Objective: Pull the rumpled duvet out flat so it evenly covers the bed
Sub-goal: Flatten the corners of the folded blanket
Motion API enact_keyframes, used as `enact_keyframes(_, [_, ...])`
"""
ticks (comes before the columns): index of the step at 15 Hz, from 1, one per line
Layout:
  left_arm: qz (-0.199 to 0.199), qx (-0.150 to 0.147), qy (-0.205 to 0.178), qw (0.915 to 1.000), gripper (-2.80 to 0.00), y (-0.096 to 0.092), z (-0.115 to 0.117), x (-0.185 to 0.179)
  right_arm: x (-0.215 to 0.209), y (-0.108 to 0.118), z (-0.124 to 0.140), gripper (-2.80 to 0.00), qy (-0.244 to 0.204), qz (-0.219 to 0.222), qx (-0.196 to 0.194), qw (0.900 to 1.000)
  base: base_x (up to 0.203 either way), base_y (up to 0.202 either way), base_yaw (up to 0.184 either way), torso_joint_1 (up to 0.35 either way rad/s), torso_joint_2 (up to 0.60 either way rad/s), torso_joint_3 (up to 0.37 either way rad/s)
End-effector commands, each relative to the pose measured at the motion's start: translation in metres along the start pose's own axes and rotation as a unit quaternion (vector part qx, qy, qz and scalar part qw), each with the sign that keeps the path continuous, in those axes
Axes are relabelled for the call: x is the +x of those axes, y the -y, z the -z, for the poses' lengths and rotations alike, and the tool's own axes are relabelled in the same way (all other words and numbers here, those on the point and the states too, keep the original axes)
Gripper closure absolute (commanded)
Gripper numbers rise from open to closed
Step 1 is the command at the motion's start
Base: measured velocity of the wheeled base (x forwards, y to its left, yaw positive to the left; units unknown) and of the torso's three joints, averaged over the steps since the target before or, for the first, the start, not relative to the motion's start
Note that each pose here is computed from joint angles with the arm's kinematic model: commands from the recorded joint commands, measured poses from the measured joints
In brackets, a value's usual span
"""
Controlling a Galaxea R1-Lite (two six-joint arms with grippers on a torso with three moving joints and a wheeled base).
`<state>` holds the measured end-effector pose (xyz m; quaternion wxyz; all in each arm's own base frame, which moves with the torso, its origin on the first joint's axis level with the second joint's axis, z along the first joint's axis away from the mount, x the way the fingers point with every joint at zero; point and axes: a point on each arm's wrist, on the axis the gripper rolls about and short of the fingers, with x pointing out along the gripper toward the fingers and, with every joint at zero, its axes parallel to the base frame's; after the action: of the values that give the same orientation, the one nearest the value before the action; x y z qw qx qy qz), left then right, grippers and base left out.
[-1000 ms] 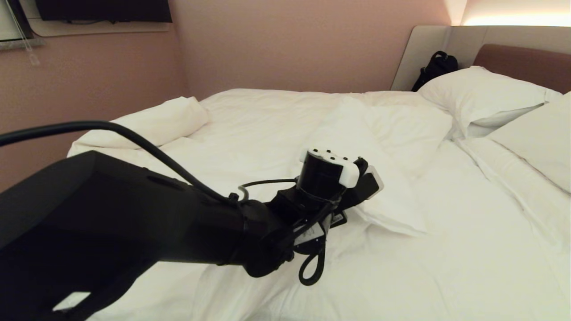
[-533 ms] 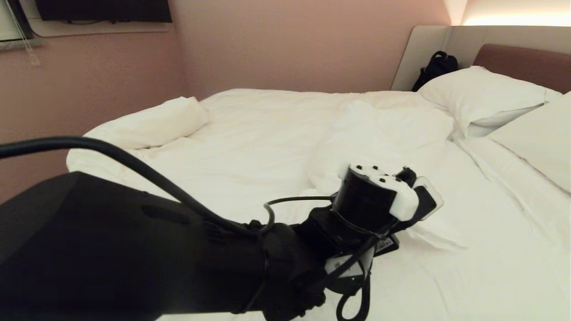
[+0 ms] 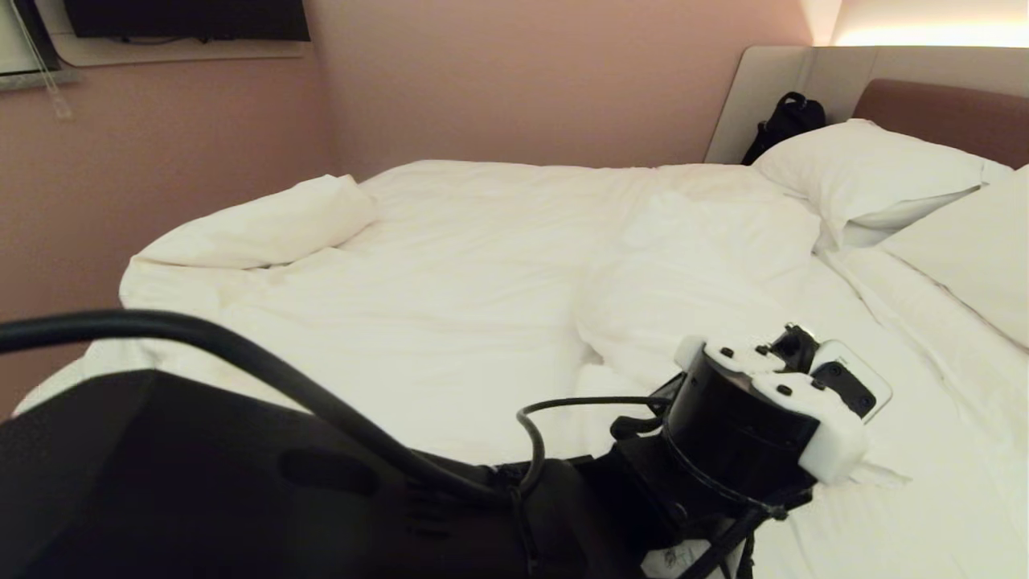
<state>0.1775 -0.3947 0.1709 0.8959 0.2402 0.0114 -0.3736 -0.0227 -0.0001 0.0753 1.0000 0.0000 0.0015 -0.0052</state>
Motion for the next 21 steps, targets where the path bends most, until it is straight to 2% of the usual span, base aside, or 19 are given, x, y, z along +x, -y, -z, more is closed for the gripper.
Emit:
enact_keyframes(1, [0.016, -0.014, -0.013, 0.9997, 0.0, 0.012, 0.01, -0.001, 0.0, 0.0, 0.0, 0.0, 0.0, 0.0, -0.001, 1.0, 0.0, 0.0, 0.0, 0.0, 0.0, 0.0])
enact_keyframes(3, [0.041, -0.042, -0.03, 0.9978, 0.0, 0.02, 0.024, -0.003, 0.0, 0.0, 0.0, 0.0, 0.0, 0.0, -0.001, 1.0, 0.0, 0.0, 0.0, 0.0, 0.0, 0.0])
enact_keyframes(5, [0.048, -0.063, -0.039, 0.9961, 0.0, 0.023, 0.03, -0.003, 0.0, 0.0, 0.0, 0.0, 0.0, 0.0, -0.001, 1.0, 0.0, 0.0, 0.0, 0.0, 0.0, 0.0])
enact_keyframes(10, [0.062, -0.059, -0.055, 0.9948, 0.0, 0.038, 0.049, -0.002, 0.0, 0.0, 0.0, 0.0, 0.0, 0.0, -0.001, 1.0, 0.0, 0.0, 0.0, 0.0, 0.0, 0.0])
enact_keyframes(14, [0.061, -0.06, -0.047, 0.9952, 0.0, 0.041, 0.054, 0.0, 0.0, 0.0, 0.0, 0.0, 0.0, 0.0, -0.001, 1.0, 0.0, 0.0, 0.0, 0.0, 0.0, 0.0])
enact_keyframes(15, [0.061, -0.061, -0.046, 0.9952, -2.8, 0.041, 0.054, 0.0, 0.0, 0.0, 0.0, 0.0, 0.0, 0.0, -0.001, 1.0, 0.0, 0.0, 0.0, 0.0, 0.0, 0.0])
enact_keyframes(19, [0.061, -0.065, -0.046, 0.9949, -2.8, 0.038, 0.052, -0.004, 0.0, 0.0, 0.0, 0.0, 0.0, 0.0, -0.001, 1.0, 0.0, 0.0, 0.0, 0.0, 0.0, 0.0])
enact_keyframes(21, [0.064, -0.082, -0.062, 0.9927, -2.8, 0.036, 0.053, -0.009, 0.0, 0.0, 0.0, 0.0, 0.0, 0.0, -0.001, 1.0, 0.0, 0.0, 0.0, 0.0, 0.0, 0.0])
